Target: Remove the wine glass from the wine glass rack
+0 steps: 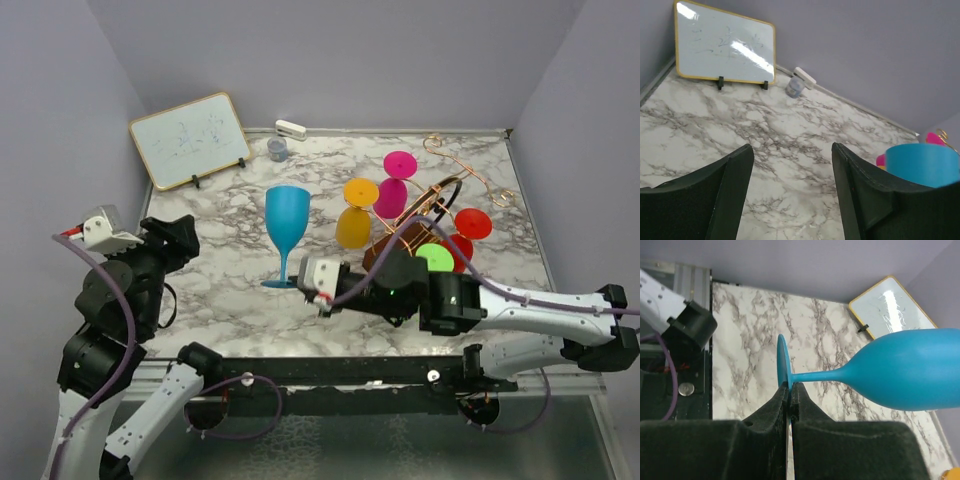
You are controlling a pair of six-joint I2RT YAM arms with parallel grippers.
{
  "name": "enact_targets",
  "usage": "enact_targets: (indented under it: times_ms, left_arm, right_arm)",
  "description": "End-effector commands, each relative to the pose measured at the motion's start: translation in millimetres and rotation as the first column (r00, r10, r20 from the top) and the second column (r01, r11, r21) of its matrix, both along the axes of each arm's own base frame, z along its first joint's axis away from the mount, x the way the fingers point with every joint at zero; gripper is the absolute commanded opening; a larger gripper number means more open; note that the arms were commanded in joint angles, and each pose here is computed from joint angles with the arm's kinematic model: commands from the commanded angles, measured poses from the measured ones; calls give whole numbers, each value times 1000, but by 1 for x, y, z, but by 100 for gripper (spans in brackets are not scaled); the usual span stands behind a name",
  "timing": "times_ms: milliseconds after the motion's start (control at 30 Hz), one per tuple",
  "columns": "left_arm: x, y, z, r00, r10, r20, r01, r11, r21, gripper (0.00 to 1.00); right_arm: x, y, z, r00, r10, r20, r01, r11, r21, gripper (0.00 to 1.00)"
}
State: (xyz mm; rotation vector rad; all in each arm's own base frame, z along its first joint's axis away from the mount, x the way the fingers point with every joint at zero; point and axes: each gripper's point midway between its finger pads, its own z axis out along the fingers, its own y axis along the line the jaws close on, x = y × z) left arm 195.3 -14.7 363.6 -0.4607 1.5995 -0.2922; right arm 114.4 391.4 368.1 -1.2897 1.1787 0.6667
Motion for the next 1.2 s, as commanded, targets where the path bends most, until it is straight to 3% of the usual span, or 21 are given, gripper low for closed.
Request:
enact_targets:
  times_ms: [0, 133, 267, 400, 500, 600, 800, 1167]
  left_arm:
    - [-18, -29, 6, 977, -200, -79, 202, 979, 14, 69]
    - [-29, -47, 10, 933, -327, -152, 337, 940, 48, 74]
    - [-41, -62, 6, 875, -422, -237, 441, 897, 31, 75]
    - [-48, -85, -9, 800, -524, -293, 535, 843, -47, 75]
    - [-52, -100, -21, 737, -585, -337, 589, 801, -103, 74]
    - [-50, -108, -38, 697, -605, -385, 609, 783, -129, 74]
    - [-55, -117, -35, 663, -653, -366, 648, 745, -155, 73]
    - [-65, -121, -34, 633, -689, -352, 677, 714, -179, 72]
  right_arm:
    - [-14, 6, -59, 948, -99, 301, 152, 976, -158, 1]
    - [-19, -3, -106, 818, -128, 561, 278, 942, -191, 1]
    - [-15, -15, -123, 641, -136, 755, 386, 908, -164, 1]
    - [-21, -24, -127, 460, -123, 879, 420, 903, -94, 1]
    - [-29, -25, -129, 376, -111, 920, 420, 905, -62, 1]
    - [-36, -19, -142, 341, -48, 939, 399, 912, -98, 1]
    - [-42, -9, -170, 332, 38, 942, 377, 910, -170, 1]
    - [-46, 1, -196, 289, 88, 953, 396, 896, -203, 1]
